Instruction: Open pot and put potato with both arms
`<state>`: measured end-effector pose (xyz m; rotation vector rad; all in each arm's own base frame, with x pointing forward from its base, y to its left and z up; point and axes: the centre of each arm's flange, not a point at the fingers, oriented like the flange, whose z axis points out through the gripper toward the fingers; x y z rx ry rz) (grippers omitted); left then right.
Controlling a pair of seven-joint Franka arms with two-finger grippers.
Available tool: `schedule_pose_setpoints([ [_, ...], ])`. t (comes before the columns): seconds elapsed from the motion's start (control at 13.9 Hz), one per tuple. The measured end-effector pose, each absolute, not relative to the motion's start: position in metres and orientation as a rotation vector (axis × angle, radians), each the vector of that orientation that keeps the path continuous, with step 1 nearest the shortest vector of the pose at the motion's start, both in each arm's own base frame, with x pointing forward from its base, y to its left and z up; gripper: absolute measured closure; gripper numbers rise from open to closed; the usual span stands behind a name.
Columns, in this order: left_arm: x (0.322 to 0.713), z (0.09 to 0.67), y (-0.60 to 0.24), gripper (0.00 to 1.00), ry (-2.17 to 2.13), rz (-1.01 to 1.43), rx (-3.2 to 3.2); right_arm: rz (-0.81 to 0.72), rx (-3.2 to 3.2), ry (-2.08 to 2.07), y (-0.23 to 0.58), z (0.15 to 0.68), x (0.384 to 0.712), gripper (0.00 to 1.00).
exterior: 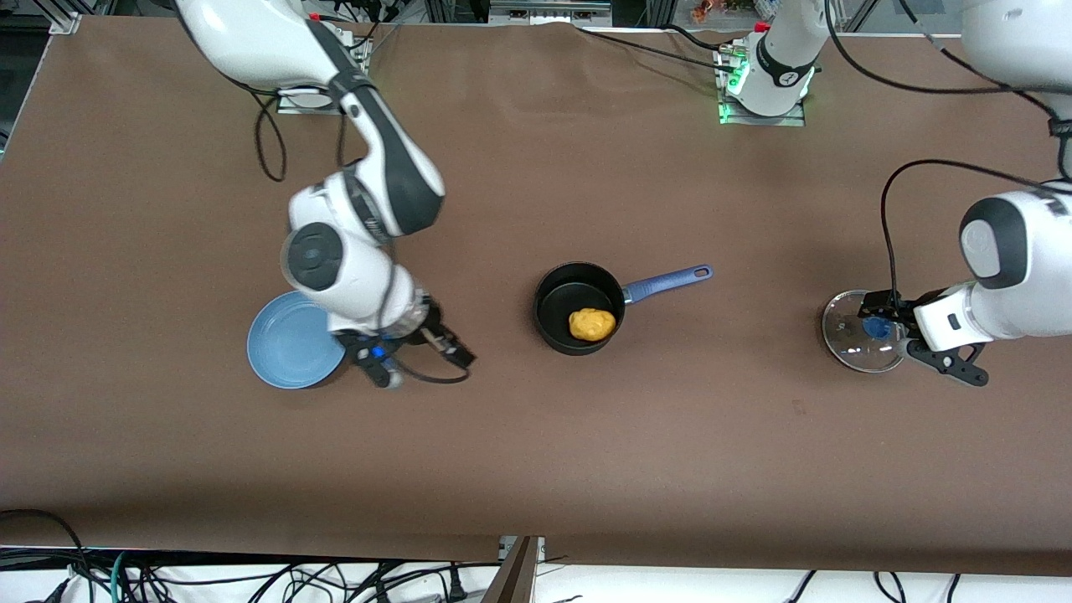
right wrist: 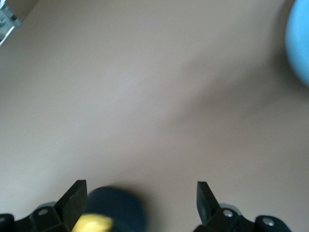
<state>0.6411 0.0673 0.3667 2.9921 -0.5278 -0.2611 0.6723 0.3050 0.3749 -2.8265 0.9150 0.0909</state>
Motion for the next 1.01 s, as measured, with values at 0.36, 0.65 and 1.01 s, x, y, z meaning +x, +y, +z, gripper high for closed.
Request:
schedule_pose_setpoints([
  [0.36,0.617,0.492,0.014,0.0,-0.291,-0.352,3.047,0.129,-2.953,0.534,0.152,0.419,0.685,0.0],
  [0.65,0.595,0.547,-0.007,0.0,-0.16,-0.42,3.047,0.155,-2.991,0.308,0.079,0.467,0.651,0.0],
  [1.01,0.594,0.558,-0.012,0.0,-0.092,-0.39,3.06,0.14,-3.062,0.166,0.055,0.536,0.613,0.0],
])
